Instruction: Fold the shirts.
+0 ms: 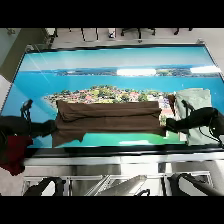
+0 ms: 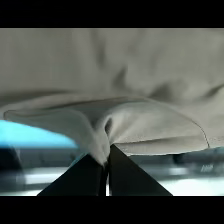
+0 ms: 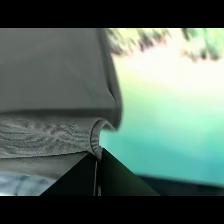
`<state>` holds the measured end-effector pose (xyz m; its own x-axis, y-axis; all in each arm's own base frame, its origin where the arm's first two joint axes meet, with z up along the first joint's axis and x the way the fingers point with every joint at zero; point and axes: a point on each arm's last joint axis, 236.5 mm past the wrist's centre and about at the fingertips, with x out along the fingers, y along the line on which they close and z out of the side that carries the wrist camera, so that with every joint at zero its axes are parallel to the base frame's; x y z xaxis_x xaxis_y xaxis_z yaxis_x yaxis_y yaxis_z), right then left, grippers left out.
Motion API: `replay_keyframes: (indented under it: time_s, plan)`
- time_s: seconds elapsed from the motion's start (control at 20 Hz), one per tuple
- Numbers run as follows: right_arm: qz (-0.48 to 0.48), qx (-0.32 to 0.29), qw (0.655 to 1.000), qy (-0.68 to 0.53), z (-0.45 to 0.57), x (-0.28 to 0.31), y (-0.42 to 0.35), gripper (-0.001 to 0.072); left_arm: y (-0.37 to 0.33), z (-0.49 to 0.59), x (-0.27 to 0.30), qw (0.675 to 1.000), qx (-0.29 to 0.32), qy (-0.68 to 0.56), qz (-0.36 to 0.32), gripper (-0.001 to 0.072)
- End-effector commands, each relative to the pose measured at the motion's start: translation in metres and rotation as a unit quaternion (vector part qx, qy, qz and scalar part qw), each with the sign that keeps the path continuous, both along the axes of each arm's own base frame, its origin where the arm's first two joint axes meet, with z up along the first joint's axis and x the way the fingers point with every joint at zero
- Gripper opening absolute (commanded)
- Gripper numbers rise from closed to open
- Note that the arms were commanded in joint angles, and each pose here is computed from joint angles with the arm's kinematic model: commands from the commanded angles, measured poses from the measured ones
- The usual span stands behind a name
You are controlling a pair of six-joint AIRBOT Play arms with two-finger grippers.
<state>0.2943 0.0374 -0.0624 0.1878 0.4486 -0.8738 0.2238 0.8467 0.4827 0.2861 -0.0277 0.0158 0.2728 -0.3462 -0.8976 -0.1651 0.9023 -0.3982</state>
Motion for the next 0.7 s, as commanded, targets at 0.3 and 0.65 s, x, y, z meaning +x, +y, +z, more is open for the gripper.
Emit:
replay_keyframes:
  time_s: [0.3,0.65]
  plan:
    - [-0.046,-0.01,0.99,-0.129,-0.001,0.107,0.019,0.0023,-0.015,0.009,0.147,0.996,0.007,-0.078,-0.047,0.0018]
    - [-0.051,-0.026,0.989,-0.135,-0.019,0.118,0.019,0.0023,-0.022,-0.071,0.186,0.997,0.003,0.001,-0.075,0.0017]
